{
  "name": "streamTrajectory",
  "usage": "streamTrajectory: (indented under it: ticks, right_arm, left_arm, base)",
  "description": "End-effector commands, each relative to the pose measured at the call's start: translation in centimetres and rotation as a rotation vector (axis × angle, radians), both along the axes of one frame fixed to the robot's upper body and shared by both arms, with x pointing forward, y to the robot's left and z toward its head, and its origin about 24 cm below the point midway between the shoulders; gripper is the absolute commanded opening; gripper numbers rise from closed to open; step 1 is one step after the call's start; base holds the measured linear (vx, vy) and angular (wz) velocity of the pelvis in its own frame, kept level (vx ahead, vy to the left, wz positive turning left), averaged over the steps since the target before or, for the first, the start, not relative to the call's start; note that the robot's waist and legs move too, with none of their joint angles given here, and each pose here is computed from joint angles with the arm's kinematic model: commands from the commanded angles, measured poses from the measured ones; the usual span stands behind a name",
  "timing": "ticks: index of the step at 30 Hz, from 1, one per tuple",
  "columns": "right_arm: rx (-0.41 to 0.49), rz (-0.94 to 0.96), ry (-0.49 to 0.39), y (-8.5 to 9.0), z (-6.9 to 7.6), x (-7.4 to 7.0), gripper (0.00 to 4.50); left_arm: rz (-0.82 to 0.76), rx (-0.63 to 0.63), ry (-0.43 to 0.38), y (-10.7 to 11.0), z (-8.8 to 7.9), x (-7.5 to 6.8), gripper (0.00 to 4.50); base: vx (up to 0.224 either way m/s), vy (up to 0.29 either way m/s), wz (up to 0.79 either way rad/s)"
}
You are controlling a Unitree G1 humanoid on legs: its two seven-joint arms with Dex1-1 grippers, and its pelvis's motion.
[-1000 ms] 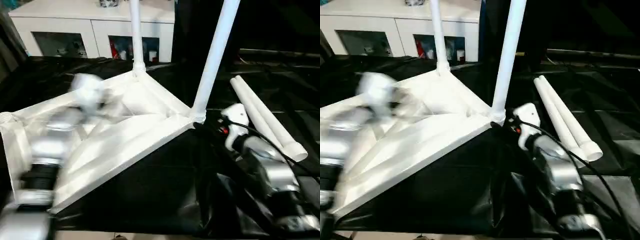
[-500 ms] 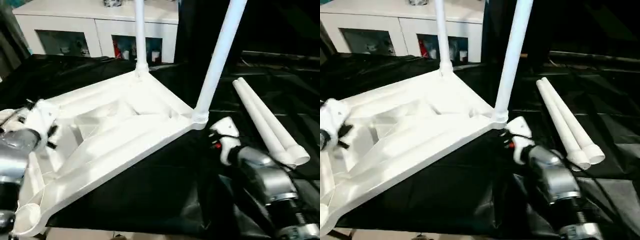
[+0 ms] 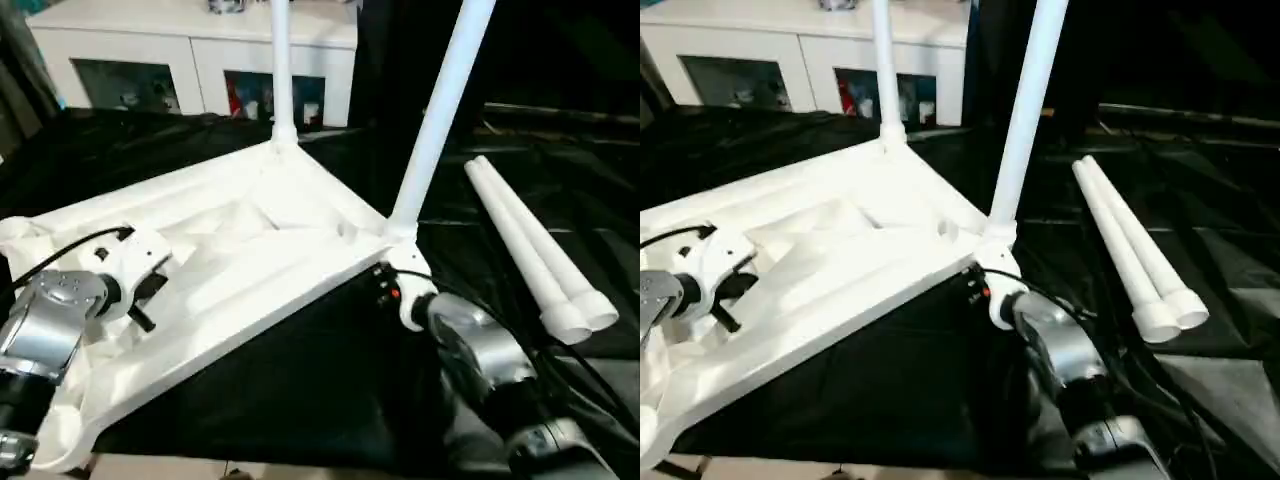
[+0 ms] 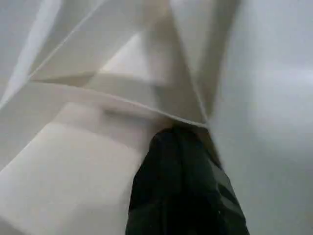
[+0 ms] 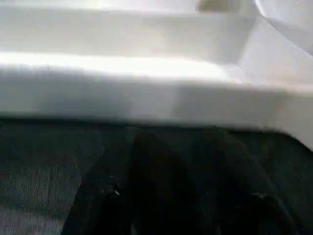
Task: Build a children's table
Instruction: Rotate table base
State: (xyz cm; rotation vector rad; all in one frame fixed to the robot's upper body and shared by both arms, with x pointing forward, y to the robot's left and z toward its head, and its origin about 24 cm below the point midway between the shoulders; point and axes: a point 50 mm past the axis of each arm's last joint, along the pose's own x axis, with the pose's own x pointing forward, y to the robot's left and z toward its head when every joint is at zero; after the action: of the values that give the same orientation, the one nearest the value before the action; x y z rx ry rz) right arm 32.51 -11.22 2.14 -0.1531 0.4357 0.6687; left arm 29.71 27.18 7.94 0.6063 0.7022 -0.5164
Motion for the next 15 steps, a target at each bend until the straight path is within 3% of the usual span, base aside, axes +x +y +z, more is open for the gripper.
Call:
streamTrajectory:
  ticks: [1,3,9,15]
  right_arm:
    - [-0.010,0.006,-0.024,0.4,0.3,0.5,1.71]
    - [-0.006,0.007,-0.033,0.9,0.5,0.9,1.41]
    - [-0.003,0.040,-0.045,1.6,0.7,1.3,0.96]
    - [-0.007,0.039,-0.056,1.7,0.9,1.7,0.45]
  left_arm:
    - [-0.148,-0.065,0.071,-2.3,-0.4,-0.6,0.00]
    - [-0.282,-0.116,0.117,-3.8,-0.3,-1.3,0.00]
    - [-0.484,-0.226,0.174,-7.0,0.0,-2.2,0.00]
    - [-0.606,-0.295,0.150,-10.5,0.1,-1.9,0.00]
  base:
    - [0.000,0.000,0.00]
    - [0.000,0.000,0.00]
    - [0.000,0.000,0.00]
    - [0.000,0.000,0.00]
